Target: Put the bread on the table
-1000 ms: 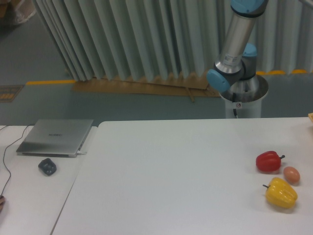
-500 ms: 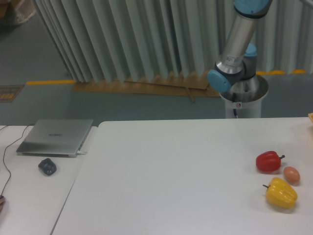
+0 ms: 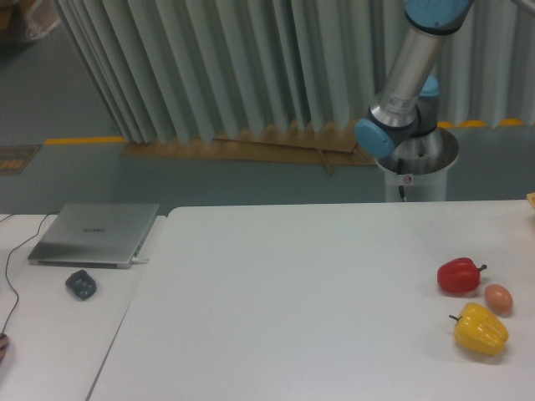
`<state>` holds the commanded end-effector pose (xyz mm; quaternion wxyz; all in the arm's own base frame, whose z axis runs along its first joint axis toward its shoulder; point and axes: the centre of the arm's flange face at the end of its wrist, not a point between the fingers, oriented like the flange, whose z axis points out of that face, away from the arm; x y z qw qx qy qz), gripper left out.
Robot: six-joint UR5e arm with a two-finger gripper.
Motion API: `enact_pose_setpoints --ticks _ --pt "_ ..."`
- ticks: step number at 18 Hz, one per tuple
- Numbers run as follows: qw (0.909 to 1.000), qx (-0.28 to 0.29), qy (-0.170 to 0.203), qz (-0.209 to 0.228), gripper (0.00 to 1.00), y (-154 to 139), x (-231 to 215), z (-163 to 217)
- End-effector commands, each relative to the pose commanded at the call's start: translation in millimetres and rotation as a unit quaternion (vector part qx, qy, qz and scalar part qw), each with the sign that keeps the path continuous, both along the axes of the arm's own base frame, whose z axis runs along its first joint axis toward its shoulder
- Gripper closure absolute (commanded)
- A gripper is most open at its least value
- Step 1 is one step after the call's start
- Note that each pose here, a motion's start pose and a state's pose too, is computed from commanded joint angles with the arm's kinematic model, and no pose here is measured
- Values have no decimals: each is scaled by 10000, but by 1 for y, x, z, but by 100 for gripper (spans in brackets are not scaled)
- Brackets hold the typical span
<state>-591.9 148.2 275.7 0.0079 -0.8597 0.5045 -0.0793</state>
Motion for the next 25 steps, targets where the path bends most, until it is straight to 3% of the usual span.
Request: enact_pose_setpoints --ticks 5,6,14,23,25 --pt "10000 -15 24 -2 70 1 0 3" --pt "10000 -9 24 -1 76 2 0 3" --pt "10000 -22 74 35 80 3 -2 6" --pt "9993 9 378 -1 79 19 6 48" --pt "9988 15 482 99 79 34 14 60"
